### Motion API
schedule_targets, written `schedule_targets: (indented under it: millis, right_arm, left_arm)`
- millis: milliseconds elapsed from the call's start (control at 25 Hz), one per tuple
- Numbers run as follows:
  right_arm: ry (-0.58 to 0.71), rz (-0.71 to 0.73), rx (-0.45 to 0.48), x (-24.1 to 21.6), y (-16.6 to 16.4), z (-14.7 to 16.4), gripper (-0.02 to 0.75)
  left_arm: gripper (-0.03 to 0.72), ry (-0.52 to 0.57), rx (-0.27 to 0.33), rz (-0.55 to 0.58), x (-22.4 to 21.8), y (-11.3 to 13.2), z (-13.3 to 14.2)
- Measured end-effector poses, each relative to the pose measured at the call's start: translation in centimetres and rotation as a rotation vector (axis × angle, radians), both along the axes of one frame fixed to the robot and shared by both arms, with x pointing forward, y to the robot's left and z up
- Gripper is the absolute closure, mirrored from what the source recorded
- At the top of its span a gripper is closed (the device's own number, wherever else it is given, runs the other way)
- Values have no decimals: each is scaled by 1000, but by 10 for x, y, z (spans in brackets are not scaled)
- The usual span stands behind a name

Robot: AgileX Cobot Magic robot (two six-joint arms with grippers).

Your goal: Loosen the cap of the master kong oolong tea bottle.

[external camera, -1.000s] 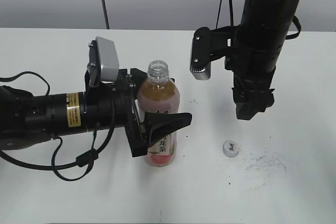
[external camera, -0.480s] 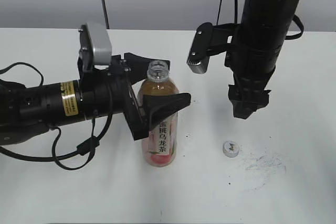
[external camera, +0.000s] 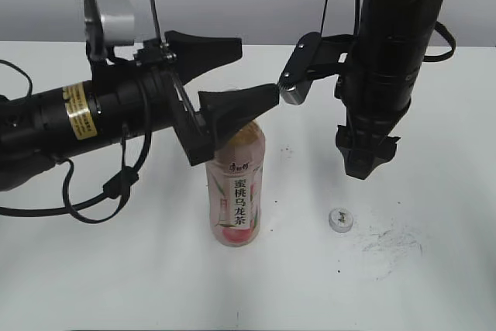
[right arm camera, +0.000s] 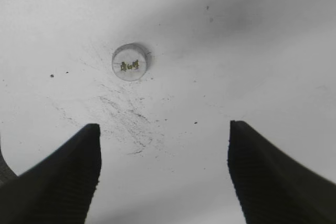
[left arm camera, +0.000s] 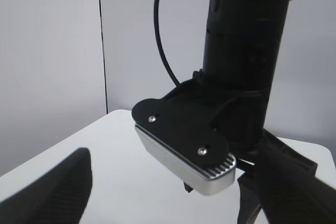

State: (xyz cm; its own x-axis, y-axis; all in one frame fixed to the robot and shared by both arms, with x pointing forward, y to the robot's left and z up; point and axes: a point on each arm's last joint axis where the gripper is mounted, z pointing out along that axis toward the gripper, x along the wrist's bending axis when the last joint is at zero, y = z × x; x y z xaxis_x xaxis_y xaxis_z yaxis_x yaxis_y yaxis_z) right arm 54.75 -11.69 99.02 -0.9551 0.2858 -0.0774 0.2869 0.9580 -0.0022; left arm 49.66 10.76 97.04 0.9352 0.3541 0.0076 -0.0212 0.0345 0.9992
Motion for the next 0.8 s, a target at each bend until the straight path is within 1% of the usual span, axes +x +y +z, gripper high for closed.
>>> schedule_targets:
  millis: [80, 160, 280, 400, 520, 600, 640, 680, 760, 800]
  right_arm:
    - [4, -29, -1, 0, 0, 0, 174]
    - [8, -56, -2, -1, -1, 0, 174]
    - [11, -97, -3, -1, -1, 0, 174]
    - [21, -126, -10, -2, -2, 0, 174]
    - [26, -156, -24, -3, -3, 0, 174]
    - [21, -182, -41, -3, -5, 0, 174]
    - [5, -197, -48, -1, -6, 0, 174]
    - [1, -210, -72, -1, -8, 0, 174]
    - [-14, -256, -115, -1, -12, 1, 174]
    - [-30, -281, -134, 0, -14, 1, 174]
  left_arm:
    - [122, -4, -7, 5, -2, 1, 8]
    - [123, -7, 12, 22, -3, 3, 16]
    - [123, -22, 78, 69, -5, 8, 28]
    - [123, -24, 155, 151, -8, 16, 43]
    - [123, -35, 248, 259, -12, 28, 59]
    - [123, -38, 288, 341, -17, 38, 73]
    - [123, -20, 302, 394, -19, 45, 79]
    - [125, 28, 302, 460, -20, 52, 84]
    - [125, 143, 266, 596, -26, 67, 95]
    - [125, 204, 267, 658, -29, 75, 97]
